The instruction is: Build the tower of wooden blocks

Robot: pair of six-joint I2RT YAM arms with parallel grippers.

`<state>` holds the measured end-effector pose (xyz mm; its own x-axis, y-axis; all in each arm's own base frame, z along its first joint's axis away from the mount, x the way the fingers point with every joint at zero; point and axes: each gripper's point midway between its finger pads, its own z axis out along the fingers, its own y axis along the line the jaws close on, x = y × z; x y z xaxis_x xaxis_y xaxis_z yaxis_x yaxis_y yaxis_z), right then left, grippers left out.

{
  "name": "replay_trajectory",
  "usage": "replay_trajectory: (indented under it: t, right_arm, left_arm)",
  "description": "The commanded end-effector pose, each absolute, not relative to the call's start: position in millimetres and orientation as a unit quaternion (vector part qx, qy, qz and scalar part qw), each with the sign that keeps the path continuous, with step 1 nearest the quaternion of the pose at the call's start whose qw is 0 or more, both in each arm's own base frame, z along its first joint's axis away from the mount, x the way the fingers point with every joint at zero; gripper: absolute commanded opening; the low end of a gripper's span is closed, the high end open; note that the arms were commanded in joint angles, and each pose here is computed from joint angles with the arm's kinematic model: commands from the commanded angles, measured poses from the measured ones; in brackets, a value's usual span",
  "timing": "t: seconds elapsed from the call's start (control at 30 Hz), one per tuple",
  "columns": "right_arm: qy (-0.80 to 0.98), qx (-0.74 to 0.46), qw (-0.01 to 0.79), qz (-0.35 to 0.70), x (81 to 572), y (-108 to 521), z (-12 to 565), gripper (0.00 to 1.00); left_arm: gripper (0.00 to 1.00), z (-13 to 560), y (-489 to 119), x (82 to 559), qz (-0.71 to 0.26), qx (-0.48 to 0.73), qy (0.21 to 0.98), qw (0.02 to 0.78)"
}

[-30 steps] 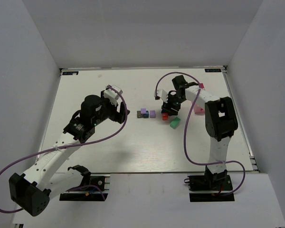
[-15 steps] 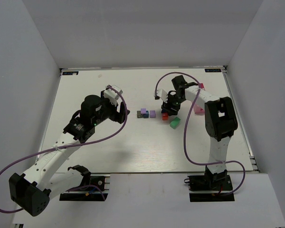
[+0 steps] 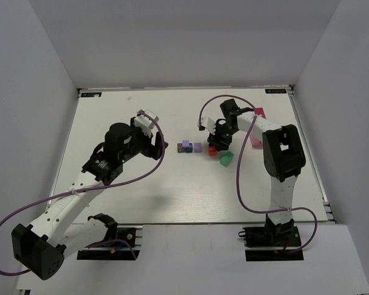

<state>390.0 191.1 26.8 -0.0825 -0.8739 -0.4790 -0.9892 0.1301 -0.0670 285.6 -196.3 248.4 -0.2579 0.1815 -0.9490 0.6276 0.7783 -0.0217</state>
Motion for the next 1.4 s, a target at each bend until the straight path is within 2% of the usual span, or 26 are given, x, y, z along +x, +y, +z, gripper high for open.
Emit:
replay_trajectory:
  t: [0.0, 0.13, 0.17, 0.27, 0.3, 0.47, 0.63, 0.87, 1.13, 1.37]
  right_arm:
    - [0.728, -0.638, 0.212, 0.134, 398, 194, 24, 0.57]
    - [0.727, -0.639, 0.215, 0.134, 399, 198, 23, 0.45]
    - [0.728, -0.637, 0.213, 0.135, 399, 198, 23, 0.35]
    - [0.730, -0.635, 0.215, 0.135, 400, 198, 25, 0.24]
    - [0.728, -0.636, 0.216, 0.137, 399, 199, 27, 0.16]
    - [0.729, -0.626, 0.247, 0.125, 410, 200, 50, 0.00]
    - [0.730, -0.607, 0.301, 0.094, 423, 199, 85, 0.00]
    - [0.713, -0.614, 0.328, 0.086, 424, 203, 111, 0.00]
    - [0.663, -0.671, 0.295, 0.152, 389, 239, 114, 0.00]
    - [0.631, -0.707, 0.269, 0.176, 381, 267, 109, 0.00]
  left_arm:
    - [0.85, 252, -197, 284, -0.210, 0.266, 0.762, 0.552]
    - [0.85, 252, -197, 284, -0.210, 0.266, 0.762, 0.552]
    - [0.85, 252, -197, 284, -0.210, 0.266, 0.762, 0.552]
    - [0.85, 252, -197, 284, -0.210, 0.266, 0.762, 0.552]
    - [0.85, 252, -197, 284, -0.210, 0.266, 0.762, 0.552]
    - [0.85, 252, -197, 284, -0.210, 0.266, 0.762, 0.552]
    - [0.85, 252, -197, 284, -0.210, 0.266, 0.762, 0.552]
    - [0.85, 252, -197, 284, -0.210, 0.266, 0.762, 0.552]
    - [0.85, 252, -197, 284, -0.210, 0.266, 0.762, 0.552]
    - [0.85, 252, -196, 285, -0.206, 0.263, 0.763, 0.553]
